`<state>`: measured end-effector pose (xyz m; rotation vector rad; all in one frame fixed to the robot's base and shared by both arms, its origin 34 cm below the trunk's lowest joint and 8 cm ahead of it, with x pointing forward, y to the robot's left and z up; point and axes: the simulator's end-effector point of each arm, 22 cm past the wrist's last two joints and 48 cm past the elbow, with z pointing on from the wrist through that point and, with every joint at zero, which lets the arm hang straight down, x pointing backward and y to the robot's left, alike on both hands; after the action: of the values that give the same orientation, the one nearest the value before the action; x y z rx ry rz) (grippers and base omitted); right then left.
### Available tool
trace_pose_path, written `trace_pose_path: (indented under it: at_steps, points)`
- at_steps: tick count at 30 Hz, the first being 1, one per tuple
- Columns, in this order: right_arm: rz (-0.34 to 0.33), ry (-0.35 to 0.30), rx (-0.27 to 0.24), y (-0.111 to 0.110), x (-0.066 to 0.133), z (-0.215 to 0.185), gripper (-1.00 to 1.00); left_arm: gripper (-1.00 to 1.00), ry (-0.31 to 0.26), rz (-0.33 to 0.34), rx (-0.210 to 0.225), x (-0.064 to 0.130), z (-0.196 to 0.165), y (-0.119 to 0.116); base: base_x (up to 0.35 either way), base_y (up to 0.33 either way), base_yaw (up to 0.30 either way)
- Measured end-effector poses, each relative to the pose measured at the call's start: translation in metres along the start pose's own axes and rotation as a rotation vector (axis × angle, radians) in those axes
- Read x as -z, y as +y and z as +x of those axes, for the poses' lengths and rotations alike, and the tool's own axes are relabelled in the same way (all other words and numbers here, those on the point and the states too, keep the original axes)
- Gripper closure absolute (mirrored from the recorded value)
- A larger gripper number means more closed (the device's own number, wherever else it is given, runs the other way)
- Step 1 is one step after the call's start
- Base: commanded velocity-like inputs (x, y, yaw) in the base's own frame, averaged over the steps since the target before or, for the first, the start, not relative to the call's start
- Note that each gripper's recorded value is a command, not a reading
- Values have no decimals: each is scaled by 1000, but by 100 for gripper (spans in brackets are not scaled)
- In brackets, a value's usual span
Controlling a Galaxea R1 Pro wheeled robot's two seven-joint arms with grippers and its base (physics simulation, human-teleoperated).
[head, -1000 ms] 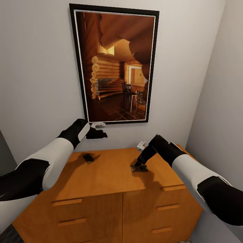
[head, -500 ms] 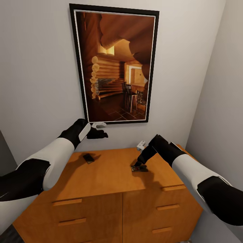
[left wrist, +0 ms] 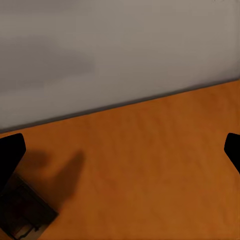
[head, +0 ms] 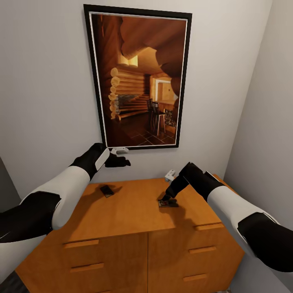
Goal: Take the four mousetraps from the cabinet in the bathroom and place them on the bathroom floor. Make sure all four end up on the same floor surface, and ensure that at least two of them are either under or directly next to the same bathroom sink.
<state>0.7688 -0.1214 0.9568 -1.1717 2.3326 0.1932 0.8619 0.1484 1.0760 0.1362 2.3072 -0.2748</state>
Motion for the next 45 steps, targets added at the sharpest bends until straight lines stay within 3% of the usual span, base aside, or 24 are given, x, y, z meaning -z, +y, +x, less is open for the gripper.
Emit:
trace_pose_path:
  at_steps: [11,22,33,45]
  points:
    - [2,3,-2,-1,0,1,-100,-100,3,4,2,-1,1,-2,0,0,0]
    - [5,5,-2,-1,0,1,-100,-100,16,12,-19,-5,6,-25,0,0,0]
    - [5,3,-1,-2,1,1,-100,-100,16,-8,-20,-6,7,-26,0,0,0]
    - [2,-1,8,2,-16,8,-100,-100,18,-9,-14,-19,21,-22,0,0,0]
